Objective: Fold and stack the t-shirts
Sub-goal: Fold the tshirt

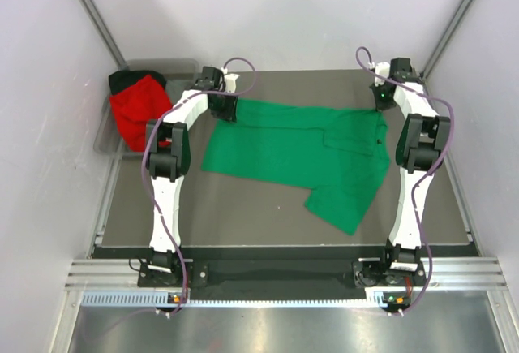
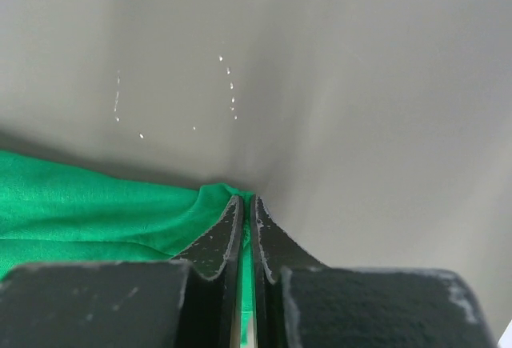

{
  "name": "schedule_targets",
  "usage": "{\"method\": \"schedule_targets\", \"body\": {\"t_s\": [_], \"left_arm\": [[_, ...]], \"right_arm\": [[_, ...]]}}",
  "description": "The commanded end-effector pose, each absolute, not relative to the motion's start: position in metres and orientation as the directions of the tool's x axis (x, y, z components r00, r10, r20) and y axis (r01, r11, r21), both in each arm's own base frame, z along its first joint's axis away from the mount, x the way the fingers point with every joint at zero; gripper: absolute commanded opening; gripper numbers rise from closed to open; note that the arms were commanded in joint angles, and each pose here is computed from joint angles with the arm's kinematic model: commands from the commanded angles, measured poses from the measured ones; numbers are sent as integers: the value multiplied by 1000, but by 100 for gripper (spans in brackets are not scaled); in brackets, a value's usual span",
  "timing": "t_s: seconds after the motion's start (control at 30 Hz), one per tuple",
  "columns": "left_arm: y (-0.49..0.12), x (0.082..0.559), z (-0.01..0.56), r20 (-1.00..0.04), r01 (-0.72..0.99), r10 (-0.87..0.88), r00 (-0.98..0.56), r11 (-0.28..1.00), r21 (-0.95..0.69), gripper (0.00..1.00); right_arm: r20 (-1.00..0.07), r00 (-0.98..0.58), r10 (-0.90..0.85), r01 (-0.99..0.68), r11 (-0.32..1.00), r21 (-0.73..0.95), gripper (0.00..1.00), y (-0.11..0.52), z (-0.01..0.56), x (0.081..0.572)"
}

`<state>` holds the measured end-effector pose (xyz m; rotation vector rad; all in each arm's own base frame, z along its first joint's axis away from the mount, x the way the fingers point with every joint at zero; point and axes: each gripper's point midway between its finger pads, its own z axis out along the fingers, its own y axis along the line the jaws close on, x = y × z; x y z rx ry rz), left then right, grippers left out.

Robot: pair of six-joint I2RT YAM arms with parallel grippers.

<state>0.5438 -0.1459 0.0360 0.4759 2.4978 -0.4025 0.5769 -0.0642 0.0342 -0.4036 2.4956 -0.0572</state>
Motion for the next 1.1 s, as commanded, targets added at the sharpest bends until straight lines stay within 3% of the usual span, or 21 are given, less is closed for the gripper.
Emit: {"method": "schedule_targets", "body": {"t_s": [0.0, 0.37, 0.6, 0.63, 0.73, 0.77, 0.87, 1.07], "left_arm": [[-146, 546, 33, -582, 406, 231, -779, 894, -188, 34], [-125, 551, 61, -636, 339, 215, -741, 937, -79, 34], [-108, 552, 96, -710, 286, 208, -673, 958, 10, 34], [-107, 552, 99, -712, 285, 209, -670, 958, 14, 34], [-107, 548, 111, -721, 285, 209, -660, 958, 16, 34], [-108, 547, 122, -733, 291, 211, -647, 957, 18, 35], [-108, 541, 145, -758, 306, 220, -614, 952, 28, 39], [-116, 501, 178, -767, 413, 278, -579, 910, 18, 45]], "right_arm": [[-525, -800, -291, -264, 956, -129, 0, -77, 18, 571], [-656, -714, -245, -115, 965, -235, 0, -100, 47, 610], [-666, -707, -236, -73, 962, -262, 1, -108, 55, 609], [-668, -705, -235, -72, 962, -263, 2, -107, 56, 609], [-697, -680, -228, -43, 961, -272, 21, -111, 70, 604], [-735, -641, -219, -11, 961, -277, 32, -113, 99, 602], [-782, -582, -225, 22, 956, -292, 43, -115, 137, 580], [-810, -482, -335, -109, 940, -324, 46, -87, 218, 524]]}}
